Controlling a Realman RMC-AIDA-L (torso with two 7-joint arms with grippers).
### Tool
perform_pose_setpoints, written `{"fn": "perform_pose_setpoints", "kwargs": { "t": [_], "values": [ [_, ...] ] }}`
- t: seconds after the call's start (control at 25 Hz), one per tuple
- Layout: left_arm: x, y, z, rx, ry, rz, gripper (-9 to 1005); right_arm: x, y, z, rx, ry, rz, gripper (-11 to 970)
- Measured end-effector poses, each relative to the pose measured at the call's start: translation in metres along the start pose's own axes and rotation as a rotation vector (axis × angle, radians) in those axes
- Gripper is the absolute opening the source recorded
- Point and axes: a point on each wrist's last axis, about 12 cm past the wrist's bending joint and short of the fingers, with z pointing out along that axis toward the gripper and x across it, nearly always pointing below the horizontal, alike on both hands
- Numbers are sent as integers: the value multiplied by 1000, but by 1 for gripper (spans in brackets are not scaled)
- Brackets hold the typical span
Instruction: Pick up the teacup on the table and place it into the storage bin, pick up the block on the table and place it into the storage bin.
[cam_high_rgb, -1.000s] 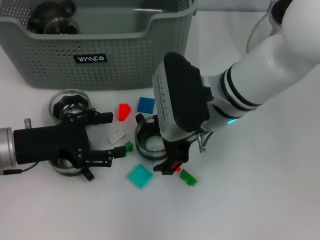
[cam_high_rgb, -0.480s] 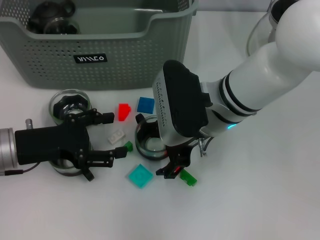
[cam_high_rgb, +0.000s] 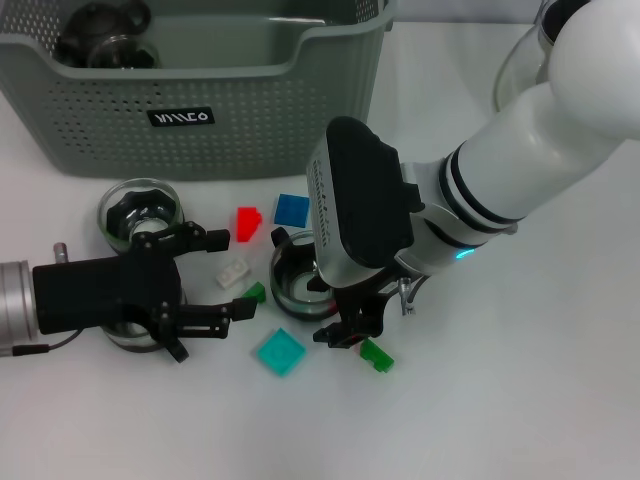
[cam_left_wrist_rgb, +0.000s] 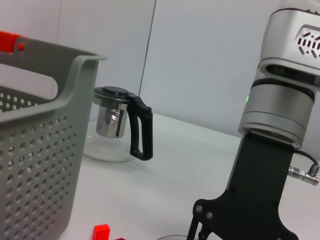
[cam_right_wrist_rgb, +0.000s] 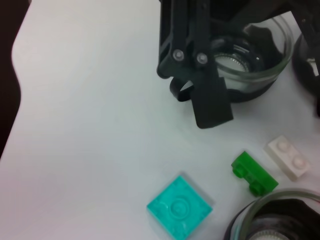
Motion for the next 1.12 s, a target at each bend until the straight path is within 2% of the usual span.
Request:
{"fn": "perform_pose_setpoints", "kwargs": {
  "t": [0.24, 0.4, 0.64, 0.96, 1.12],
  "values": [
    [1, 0, 1, 1, 0, 2, 933, 0, -1, 0, -6, 8, 13, 579],
    [2, -1, 0, -4, -2, 2, 933, -1, -1, -1, -7, 6, 27, 361],
    [2, 0, -1, -5, -2, 3, 933, -3, -1, -2, -13, 11, 31, 124],
    [2, -1, -2, 0, -4, 4, 932, -3, -3, -8, -22, 10, 54, 63],
    [1, 0, -3, 2, -6, 6, 932, -8, -6, -24, -39, -7, 83, 63]
  ]
}}
